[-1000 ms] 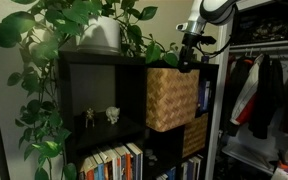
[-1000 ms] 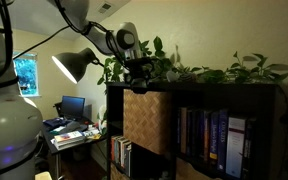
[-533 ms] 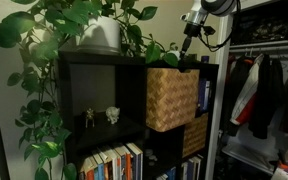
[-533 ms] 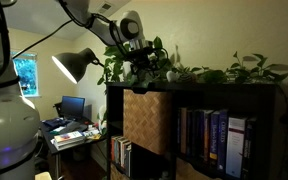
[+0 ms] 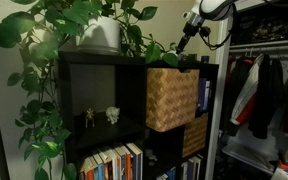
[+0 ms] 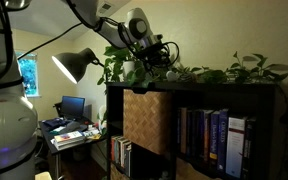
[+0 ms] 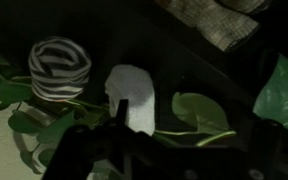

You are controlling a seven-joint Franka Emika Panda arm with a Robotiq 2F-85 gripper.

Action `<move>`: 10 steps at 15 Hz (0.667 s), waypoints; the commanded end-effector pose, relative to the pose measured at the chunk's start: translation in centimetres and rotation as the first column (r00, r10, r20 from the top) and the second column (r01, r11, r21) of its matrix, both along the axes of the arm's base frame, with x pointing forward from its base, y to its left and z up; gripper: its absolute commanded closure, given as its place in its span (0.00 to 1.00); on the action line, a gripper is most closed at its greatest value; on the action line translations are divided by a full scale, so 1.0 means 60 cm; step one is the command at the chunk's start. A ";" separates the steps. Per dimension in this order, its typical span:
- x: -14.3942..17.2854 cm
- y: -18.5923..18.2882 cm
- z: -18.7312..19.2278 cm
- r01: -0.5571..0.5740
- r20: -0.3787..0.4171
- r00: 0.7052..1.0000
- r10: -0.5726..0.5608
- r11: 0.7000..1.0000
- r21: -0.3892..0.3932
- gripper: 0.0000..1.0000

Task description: Open the shelf drawer, pick up two objects from the top of the shelve, put them in the drawer and close it

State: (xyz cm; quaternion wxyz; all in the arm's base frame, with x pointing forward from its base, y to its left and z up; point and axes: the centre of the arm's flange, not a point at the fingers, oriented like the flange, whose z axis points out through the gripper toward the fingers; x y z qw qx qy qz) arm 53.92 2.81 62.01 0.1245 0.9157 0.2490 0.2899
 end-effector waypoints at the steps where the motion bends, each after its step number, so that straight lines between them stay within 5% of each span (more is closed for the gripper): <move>1: 0.042 -0.013 -0.014 0.037 0.087 0.996 -0.036 0.999 -0.012 0.00; 10: 0.083 -0.024 -0.065 0.035 0.148 0.989 -0.020 0.995 -0.099 0.02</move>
